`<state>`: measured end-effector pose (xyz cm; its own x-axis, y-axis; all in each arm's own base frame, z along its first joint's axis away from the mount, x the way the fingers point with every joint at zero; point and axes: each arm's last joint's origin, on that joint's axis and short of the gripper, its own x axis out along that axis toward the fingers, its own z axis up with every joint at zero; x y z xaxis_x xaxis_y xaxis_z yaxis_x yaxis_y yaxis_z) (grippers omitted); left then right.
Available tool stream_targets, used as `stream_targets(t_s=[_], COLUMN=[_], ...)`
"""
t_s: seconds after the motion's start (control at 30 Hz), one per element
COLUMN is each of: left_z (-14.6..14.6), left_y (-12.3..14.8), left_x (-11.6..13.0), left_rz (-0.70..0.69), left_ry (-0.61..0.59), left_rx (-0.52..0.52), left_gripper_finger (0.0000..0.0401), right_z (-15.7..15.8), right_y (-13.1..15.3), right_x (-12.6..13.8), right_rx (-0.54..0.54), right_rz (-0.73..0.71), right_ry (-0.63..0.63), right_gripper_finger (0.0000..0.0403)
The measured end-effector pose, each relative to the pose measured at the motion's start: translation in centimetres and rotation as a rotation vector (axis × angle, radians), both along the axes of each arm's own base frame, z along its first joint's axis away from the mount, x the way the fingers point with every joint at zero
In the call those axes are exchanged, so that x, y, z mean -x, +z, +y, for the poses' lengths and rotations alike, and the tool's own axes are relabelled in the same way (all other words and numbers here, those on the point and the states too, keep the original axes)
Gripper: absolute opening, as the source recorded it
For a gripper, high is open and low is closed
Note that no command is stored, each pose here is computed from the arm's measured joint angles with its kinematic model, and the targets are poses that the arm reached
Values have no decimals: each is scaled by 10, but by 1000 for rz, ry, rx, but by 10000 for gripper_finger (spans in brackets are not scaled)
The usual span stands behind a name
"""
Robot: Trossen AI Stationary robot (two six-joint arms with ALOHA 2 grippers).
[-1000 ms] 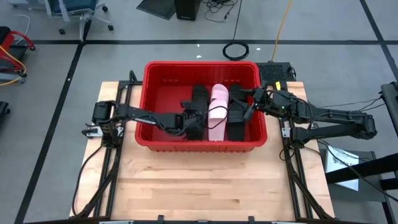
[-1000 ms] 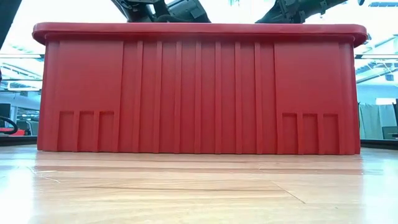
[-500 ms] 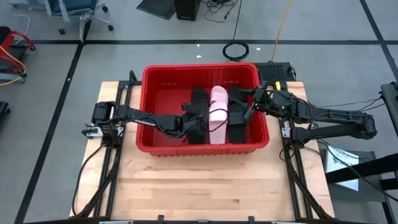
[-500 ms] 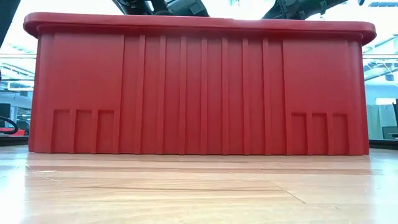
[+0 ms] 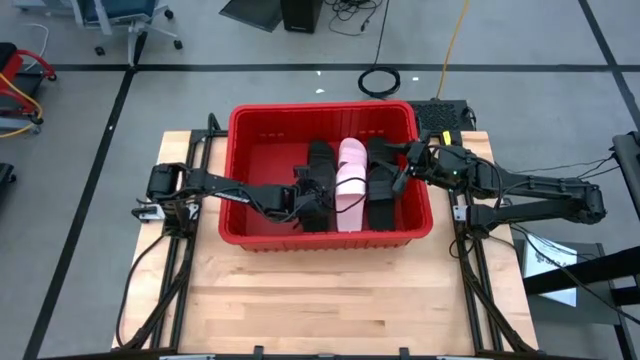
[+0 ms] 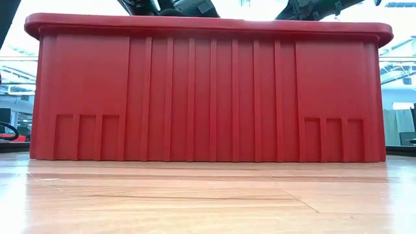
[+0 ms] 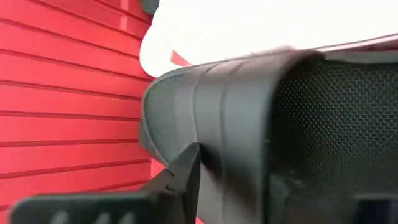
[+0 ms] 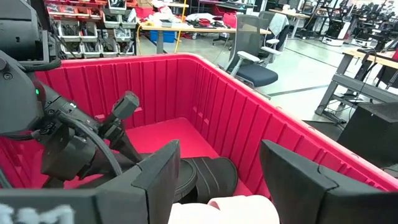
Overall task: Pick and place slides into bin
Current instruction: Put the black slide into the red bin
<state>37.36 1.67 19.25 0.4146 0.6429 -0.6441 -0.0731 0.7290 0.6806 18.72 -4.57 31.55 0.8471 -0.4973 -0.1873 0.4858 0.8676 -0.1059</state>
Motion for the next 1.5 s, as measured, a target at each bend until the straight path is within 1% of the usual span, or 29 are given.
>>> stream_targets(t_s=[0.1,0.2,0.33,0.43,0.6,0.8,0.93,1.07,1.27,1.43,1.5], left_z=[0,-3,-4,-2,2,1,2,2,2,4,5], left_y=[3,14,32,49,62,59,59,58,58,59,61], left_x=[1,4,11,17,22,19,20,23,23,22,21], left_rz=[0,-24,-61,-119,-177,-183,-230,-233,-238,-245,-253], left_ry=[-6,-18,-9,-2,10,-4,50,119,122,139,128], left_rx=[0,-9,-40,-38,-6,25,52,13,21,-23,-26], left_gripper_finger=[148,178,205,215,214,214,214,214,214,214,214], right_z=[0,0,0,0,0,0,0,0,0,0,-1], right_y=[0,0,-1,-1,-1,-1,-1,-1,-1,-2,-4], right_x=[0,0,0,0,0,0,0,0,0,-1,-3], right_rx=[0,0,-2,-3,-4,-4,-4,-4,-4,-6,-9], right_rz=[0,1,5,6,7,6,6,6,6,13,29], right_ry=[0,0,1,0,0,-1,0,0,0,0,-1], right_gripper_finger=[210,210,210,210,210,210,210,210,210,210,210])
